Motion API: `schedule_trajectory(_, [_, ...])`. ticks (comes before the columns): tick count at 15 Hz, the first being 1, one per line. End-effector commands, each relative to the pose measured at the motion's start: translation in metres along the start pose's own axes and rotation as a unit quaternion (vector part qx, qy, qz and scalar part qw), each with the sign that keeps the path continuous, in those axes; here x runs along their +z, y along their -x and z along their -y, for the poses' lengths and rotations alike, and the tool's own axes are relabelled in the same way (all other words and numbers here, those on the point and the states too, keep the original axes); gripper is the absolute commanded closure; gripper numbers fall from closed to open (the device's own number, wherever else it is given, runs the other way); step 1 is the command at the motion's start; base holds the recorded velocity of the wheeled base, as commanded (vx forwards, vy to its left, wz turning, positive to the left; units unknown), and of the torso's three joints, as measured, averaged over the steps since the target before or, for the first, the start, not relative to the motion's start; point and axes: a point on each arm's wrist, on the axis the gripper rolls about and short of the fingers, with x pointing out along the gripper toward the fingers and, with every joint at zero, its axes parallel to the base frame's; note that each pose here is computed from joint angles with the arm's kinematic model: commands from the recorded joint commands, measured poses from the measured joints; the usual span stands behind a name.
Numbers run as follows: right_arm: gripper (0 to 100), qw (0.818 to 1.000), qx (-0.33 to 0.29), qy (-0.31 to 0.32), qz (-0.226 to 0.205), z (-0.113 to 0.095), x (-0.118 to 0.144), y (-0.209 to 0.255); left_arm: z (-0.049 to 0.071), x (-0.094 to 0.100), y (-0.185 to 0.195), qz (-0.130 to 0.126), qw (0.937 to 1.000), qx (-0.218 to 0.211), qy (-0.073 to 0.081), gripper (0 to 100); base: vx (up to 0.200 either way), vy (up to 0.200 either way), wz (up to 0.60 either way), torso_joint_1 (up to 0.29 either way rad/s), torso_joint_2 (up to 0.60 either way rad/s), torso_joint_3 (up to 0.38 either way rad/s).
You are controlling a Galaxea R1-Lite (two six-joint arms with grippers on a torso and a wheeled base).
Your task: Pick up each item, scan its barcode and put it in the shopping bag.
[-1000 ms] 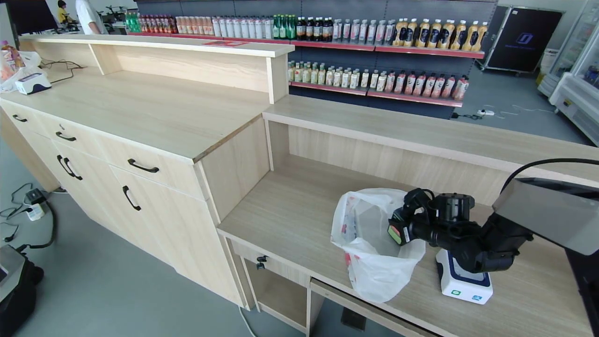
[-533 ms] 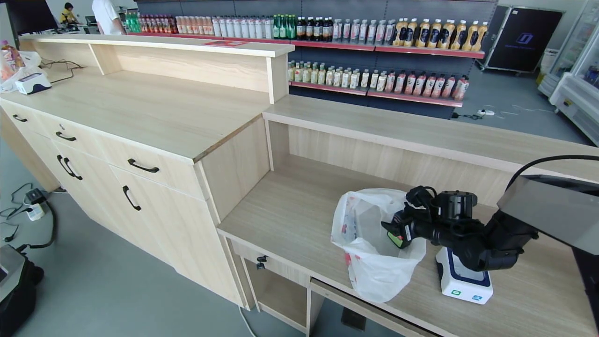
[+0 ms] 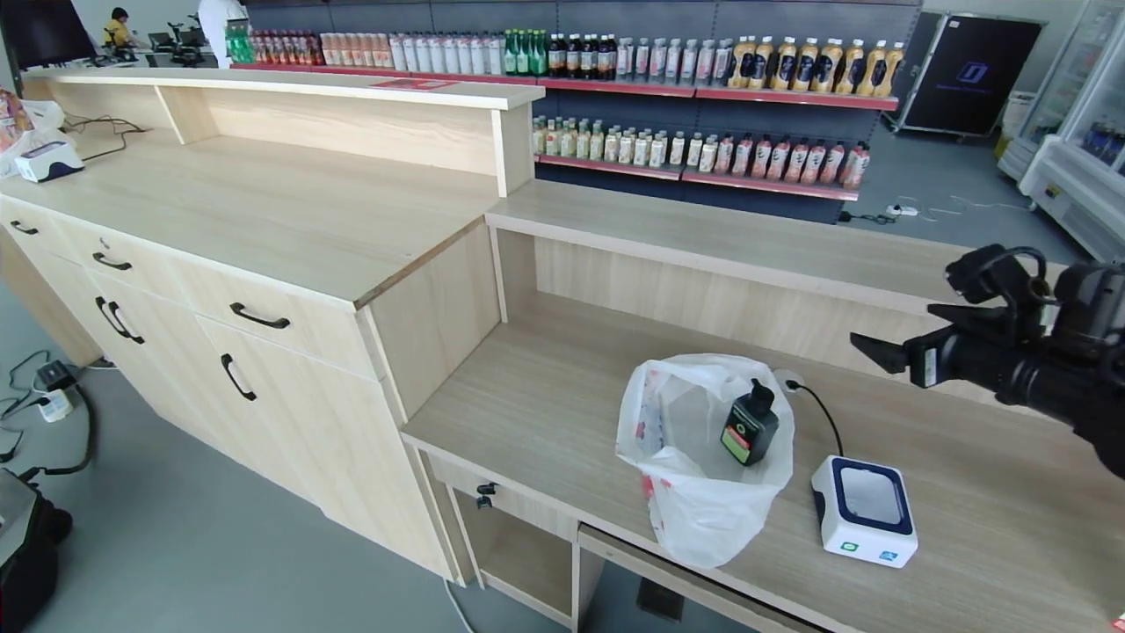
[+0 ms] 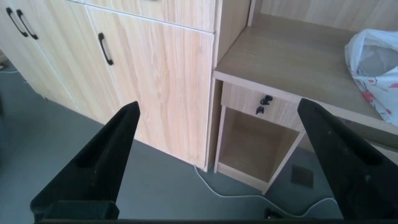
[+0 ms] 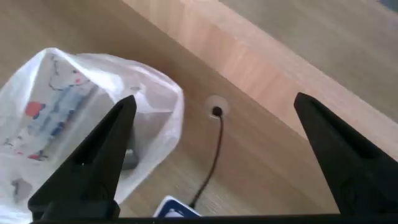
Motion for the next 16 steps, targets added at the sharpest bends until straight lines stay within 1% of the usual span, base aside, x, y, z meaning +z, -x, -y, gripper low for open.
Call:
schedule_trajectory(1, [0, 0.993, -0.113, 0.023, 0.003, 0.033, 0.022, 0.069, 0.000, 0.000, 0.000, 0.000, 1.0000, 0.000, 0.000, 0, 0.000, 0.000, -0.60, -0.007, -0.01, 0.002])
schedule_trajectory(2, [0, 0.979, -0.202, 0.005, -0.034, 0.042, 0.030, 0.073, 0.000, 0.000, 0.000, 0.000, 1.0000, 0.000, 0.000, 0, 0.000, 0.000, -0.60, 0.007, 0.01, 0.002])
schedule_trajectory(3, [0, 0.964, -0.256, -0.045, -0.064, 0.046, 0.040, 0.071, 0.000, 0.000, 0.000, 0.000, 1.0000, 0.001, 0.000, 0, 0.000, 0.000, -0.60, 0.007, 0.00, 0.007])
schedule_trajectory(4, [0, 0.951, -0.282, -0.092, -0.083, 0.047, 0.051, 0.068, 0.000, 0.000, 0.000, 0.000, 1.0000, 0.000, 0.000, 0, 0.000, 0.000, -0.60, -0.002, 0.00, 0.007])
schedule_trajectory(5, [0, 0.913, -0.345, -0.165, -0.141, 0.054, 0.070, 0.067, 0.000, 0.000, 0.000, 0.000, 1.0000, 0.000, 0.000, 0, 0.000, 0.000, -0.60, 0.002, 0.01, 0.002])
schedule_trajectory(6, [0, 0.886, -0.372, -0.205, -0.186, 0.055, 0.074, 0.063, 0.000, 0.000, 0.000, 0.000, 1.0000, 0.000, 0.000, 0, 0.000, 0.000, -0.60, -0.002, 0.00, -0.002])
schedule_trajectory(7, [0, 0.868, -0.382, -0.244, -0.202, 0.057, 0.071, 0.058, 0.000, 0.000, 0.000, 0.000, 1.0000, 0.000, 0.000, 0, 0.000, 0.000, 0.00, 0.000, 0.00, 0.000])
schedule_trajectory(8, [0, 0.846, -0.402, -0.278, -0.213, 0.065, 0.056, 0.051, 0.000, 0.000, 0.000, 0.000, 1.0000, 0.000, 0.000, 0, 0.000, 0.000, 0.00, 0.000, 0.00, 0.000])
schedule_trajectory(9, [0, 0.829, -0.421, -0.284, -0.236, 0.075, 0.037, 0.050, 0.000, 0.000, 0.000, 0.000, 1.0000, 0.000, 0.000, 0, 0.000, 0.000, 0.00, 0.000, 0.00, 0.000])
schedule_trajectory(10, [0, 0.818, -0.431, -0.292, -0.245, 0.080, 0.023, 0.048, 0.000, 0.000, 0.000, 0.000, 1.0000, 0.000, 0.000, 0, 0.000, 0.000, 0.00, 0.000, 0.00, 0.000])
schedule_trajectory(11, [0, 0.803, -0.446, -0.311, -0.243, 0.085, 0.002, 0.041, 0.000, 0.000, 0.000, 0.000, 1.0000, 0.000, 0.000, 0, 0.000, 0.000, 0.00, 0.000, 0.00, 0.000])
schedule_trajectory(12, [0, 0.796, -0.452, -0.323, -0.241, 0.086, -0.014, 0.037, 0.000, 0.000, 0.000, 0.000, 1.0000, 0.000, 0.000, 0, 0.000, 0.000, 0.00, 0.000, 0.00, 0.000])
schedule_trajectory(14, [0, 0.777, -0.468, -0.337, -0.251, 0.090, -0.045, 0.032, 0.000, 0.000, 0.000, 0.000, 1.0000, 0.000, 0.000, 0, 0.000, 0.000, 0.00, 0.000, 0.00, 0.000])
schedule_trajectory(15, [0, 0.770, -0.474, -0.341, -0.257, 0.092, -0.055, 0.031, 0.000, 0.000, 0.000, 0.000, 1.0000, 0.000, 0.000, 0, 0.000, 0.000, 0.00, 0.000, 0.00, 0.000])
schedule_trajectory(16, [0, 0.759, -0.480, -0.348, -0.269, 0.096, -0.069, 0.028, 0.000, 0.000, 0.000, 0.000, 1.0000, 0.000, 0.000, 0, 0.000, 0.000, 0.00, 0.000, 0.00, 0.000])
